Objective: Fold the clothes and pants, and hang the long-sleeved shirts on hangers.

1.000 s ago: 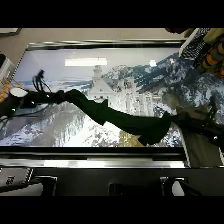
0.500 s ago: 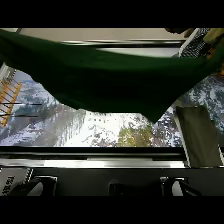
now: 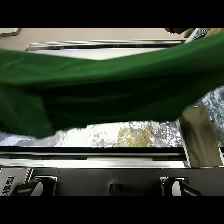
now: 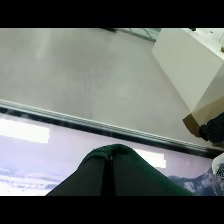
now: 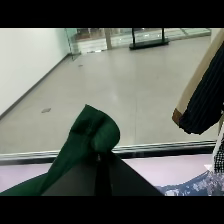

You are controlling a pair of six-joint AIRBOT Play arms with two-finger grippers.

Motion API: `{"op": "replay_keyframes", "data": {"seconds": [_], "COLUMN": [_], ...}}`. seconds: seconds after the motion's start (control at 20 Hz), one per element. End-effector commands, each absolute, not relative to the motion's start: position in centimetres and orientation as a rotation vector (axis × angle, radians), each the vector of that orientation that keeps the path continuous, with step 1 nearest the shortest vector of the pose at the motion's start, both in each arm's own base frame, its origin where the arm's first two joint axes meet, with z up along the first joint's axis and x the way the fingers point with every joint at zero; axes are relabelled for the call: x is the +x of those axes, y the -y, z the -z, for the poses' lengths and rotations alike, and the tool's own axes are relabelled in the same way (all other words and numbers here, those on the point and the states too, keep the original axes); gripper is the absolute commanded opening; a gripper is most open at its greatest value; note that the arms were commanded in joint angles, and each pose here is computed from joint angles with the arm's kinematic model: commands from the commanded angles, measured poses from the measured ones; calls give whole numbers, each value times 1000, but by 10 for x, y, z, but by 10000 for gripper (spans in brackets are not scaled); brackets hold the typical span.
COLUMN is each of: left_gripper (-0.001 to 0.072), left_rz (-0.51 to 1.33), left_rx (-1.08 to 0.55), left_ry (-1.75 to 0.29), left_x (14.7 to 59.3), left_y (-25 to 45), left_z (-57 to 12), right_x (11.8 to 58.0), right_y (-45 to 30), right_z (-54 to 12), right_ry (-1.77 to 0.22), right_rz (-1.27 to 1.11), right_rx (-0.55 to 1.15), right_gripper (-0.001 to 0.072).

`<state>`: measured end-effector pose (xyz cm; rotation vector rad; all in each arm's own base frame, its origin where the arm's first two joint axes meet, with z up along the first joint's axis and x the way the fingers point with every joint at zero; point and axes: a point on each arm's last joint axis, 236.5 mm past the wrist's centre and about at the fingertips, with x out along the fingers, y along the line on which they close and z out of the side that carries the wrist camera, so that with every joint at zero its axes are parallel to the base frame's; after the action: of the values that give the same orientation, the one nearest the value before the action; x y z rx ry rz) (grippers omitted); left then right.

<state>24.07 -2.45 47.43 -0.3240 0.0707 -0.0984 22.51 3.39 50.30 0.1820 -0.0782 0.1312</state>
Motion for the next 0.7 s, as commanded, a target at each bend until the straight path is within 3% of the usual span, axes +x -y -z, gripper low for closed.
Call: {"op": "replay_keyframes", "data": {"seconds": [0.0,0.2,0.35,0.5,0.65], "left_gripper": [14,15,15,15,15], "left_rz": [73,159,195,214,182], "left_rx": [-352,-399,-426,-412,-413], "left_ry": [-186,-475,-735,-950,-968], "left_x": [274,380,457,512,560], "left_y": [18,29,38,54,59], "left_z": [-442,-347,-237,-113,-30], "right_x": [246,339,411,470,527], "right_y": [-25,-3,0,-11,-18], "right_z": [-492,-395,-284,-156,-78], "right_ry": [17,-351,-681,-960,-982], "right_rz": [-138,-249,-318,-270,-196], "right_rx": [250,434,563,485,400], "right_gripper": [34,34,34,34,33]}}
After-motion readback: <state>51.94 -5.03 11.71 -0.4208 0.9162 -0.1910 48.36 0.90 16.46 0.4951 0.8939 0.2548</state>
